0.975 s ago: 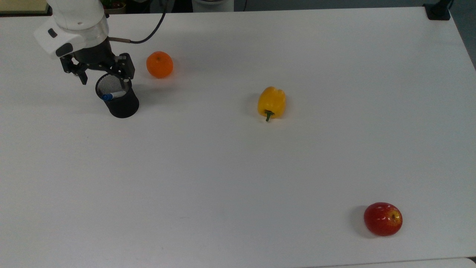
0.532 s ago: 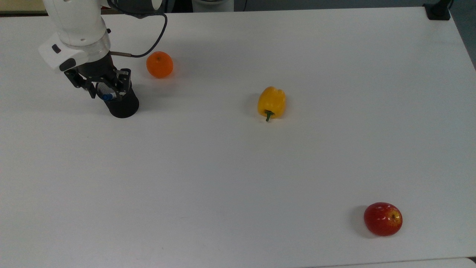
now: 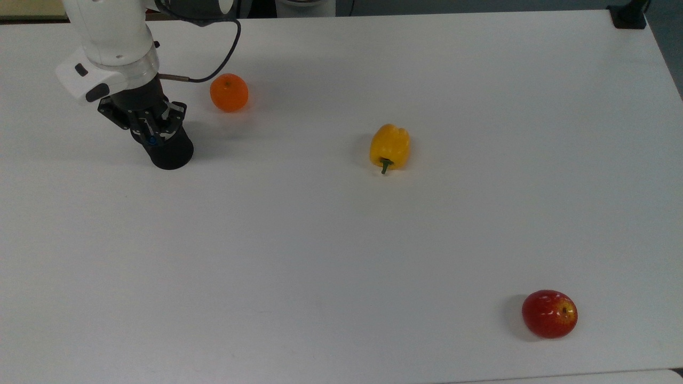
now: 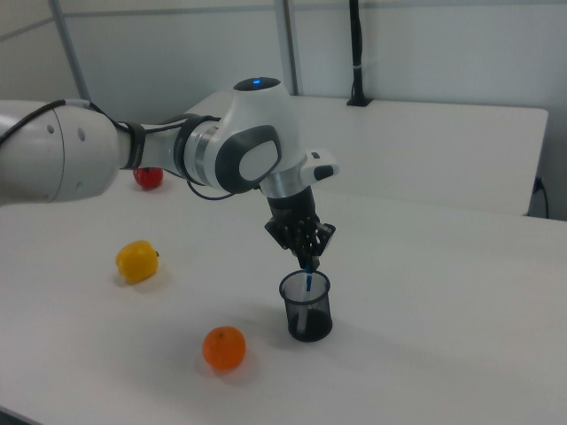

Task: Take marker pen
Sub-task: 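Close the gripper on the blue-capped marker pen in the cup, then lift the marker pen up out of the pen cup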

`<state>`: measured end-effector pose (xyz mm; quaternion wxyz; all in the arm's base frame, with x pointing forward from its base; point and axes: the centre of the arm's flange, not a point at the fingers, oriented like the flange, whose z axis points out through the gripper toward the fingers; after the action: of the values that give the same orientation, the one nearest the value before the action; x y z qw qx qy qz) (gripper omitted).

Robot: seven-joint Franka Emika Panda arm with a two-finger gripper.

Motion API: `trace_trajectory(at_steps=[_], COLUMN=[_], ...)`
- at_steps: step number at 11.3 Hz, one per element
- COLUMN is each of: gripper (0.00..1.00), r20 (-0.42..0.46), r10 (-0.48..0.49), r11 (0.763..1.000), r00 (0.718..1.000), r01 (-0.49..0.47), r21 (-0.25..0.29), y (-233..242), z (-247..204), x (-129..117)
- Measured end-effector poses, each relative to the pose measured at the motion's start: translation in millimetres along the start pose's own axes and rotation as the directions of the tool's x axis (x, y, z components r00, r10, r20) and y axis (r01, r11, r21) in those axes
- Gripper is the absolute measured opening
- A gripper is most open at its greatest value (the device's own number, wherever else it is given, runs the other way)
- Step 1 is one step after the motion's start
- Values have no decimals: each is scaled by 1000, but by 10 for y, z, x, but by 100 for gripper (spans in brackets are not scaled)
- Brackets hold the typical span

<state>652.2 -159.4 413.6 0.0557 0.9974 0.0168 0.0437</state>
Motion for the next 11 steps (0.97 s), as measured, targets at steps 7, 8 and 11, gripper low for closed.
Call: trace_trajectory(at_steps=[7, 8, 11], gripper=[19, 19, 19], r20=[-68, -93, -193], r10=[22, 25, 32], r11=[1000, 1000, 999], r00=[997, 995, 981], r01=[-22, -26, -38], r21=[5, -2, -29], y=[51, 72, 130], z=[-392, -566, -1218], x=[32, 19, -12])
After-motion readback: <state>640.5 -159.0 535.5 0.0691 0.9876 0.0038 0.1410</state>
